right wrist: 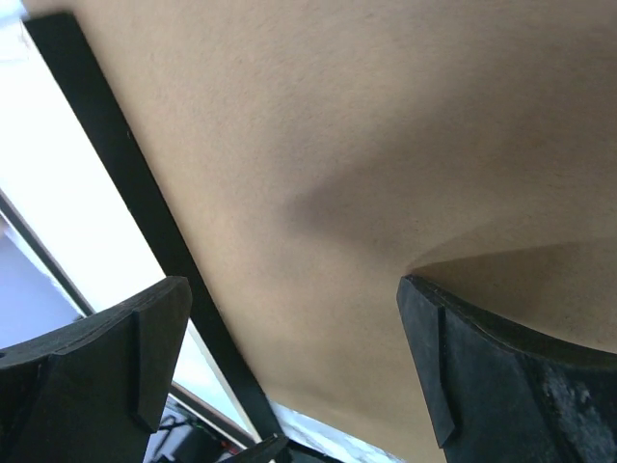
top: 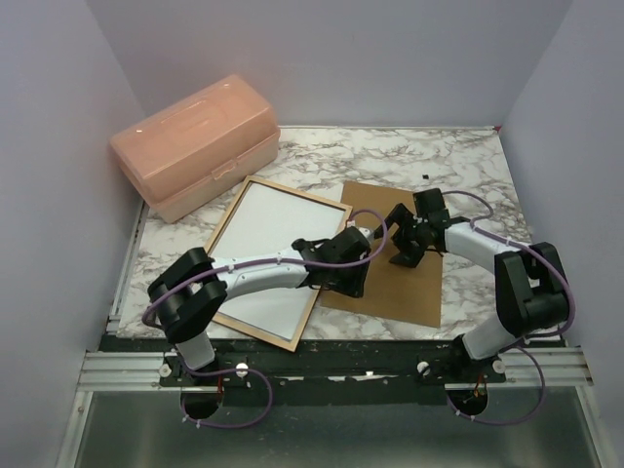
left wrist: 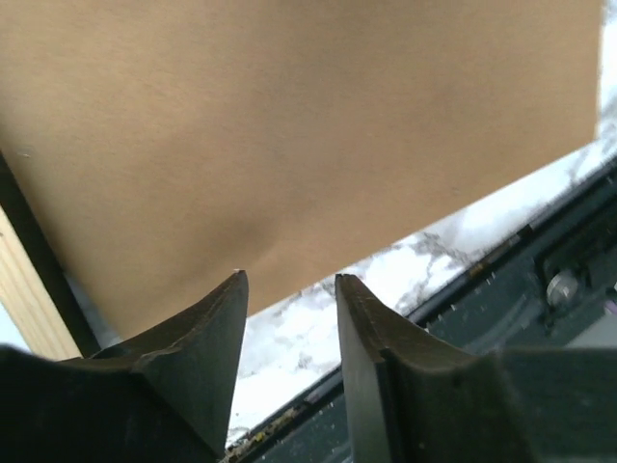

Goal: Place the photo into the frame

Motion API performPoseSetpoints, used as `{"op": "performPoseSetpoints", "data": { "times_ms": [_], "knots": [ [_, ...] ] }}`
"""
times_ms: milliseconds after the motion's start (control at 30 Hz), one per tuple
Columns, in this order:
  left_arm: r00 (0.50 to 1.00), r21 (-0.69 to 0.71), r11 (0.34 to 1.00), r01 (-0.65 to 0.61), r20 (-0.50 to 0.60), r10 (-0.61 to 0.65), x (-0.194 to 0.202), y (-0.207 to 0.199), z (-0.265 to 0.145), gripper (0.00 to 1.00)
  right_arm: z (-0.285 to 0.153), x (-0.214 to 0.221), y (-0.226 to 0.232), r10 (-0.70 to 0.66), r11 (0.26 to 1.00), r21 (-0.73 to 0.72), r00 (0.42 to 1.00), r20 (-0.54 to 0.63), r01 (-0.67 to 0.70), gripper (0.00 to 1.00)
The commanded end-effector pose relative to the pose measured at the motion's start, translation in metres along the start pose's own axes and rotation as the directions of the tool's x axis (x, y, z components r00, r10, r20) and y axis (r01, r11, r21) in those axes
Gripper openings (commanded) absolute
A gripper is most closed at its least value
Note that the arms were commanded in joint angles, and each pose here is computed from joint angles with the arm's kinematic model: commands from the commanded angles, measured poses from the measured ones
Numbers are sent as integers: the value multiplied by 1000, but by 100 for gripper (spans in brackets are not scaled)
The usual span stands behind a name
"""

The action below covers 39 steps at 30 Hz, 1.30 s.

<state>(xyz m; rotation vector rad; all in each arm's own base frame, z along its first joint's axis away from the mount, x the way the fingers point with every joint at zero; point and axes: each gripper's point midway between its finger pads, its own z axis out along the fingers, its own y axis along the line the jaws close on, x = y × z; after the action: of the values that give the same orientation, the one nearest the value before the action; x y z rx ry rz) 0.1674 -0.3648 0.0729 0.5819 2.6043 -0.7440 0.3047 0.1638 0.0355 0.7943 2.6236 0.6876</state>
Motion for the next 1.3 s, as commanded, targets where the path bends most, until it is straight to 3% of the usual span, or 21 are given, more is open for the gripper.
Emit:
{"op": "performPoseSetpoints", "data": {
  "times_ms": [0,133,367,567,900,1000,1067,1167,1267],
  "knots": [
    [1000,-199,980,-20,3,21,-14,29,12,42,13,-3,-112,114,934,341,993,8,-110,100],
    [1000,-274,962,3,-25,-10,-23,49,27,42,6,-21,-133,206,920,331,978,38,-207,99],
    [994,-337,936,103,-4,-111,-47,91,39,42,-8,-33,-145,247,910,323,966,79,-259,99],
    [985,-332,928,170,39,-167,-76,115,48,42,-14,-20,-146,265,915,298,962,63,-272,99],
    [982,-340,922,186,96,-162,-130,121,57,42,-24,6,-151,303,913,271,951,51,-306,98],
    [968,-345,905,249,102,-228,-138,127,53,44,-25,17,-151,328,910,257,944,33,-325,98],
    [966,-332,908,256,112,-231,-146,127,52,49,-27,24,-150,345,908,243,938,26,-340,98],
    [966,-338,905,257,92,-240,-147,129,52,65,-33,27,-143,350,916,199,937,28,-348,97],
    [968,-251,935,251,80,-239,-142,116,53,76,-45,15,-135,310,932,172,948,70,-318,98]
  ]
}}
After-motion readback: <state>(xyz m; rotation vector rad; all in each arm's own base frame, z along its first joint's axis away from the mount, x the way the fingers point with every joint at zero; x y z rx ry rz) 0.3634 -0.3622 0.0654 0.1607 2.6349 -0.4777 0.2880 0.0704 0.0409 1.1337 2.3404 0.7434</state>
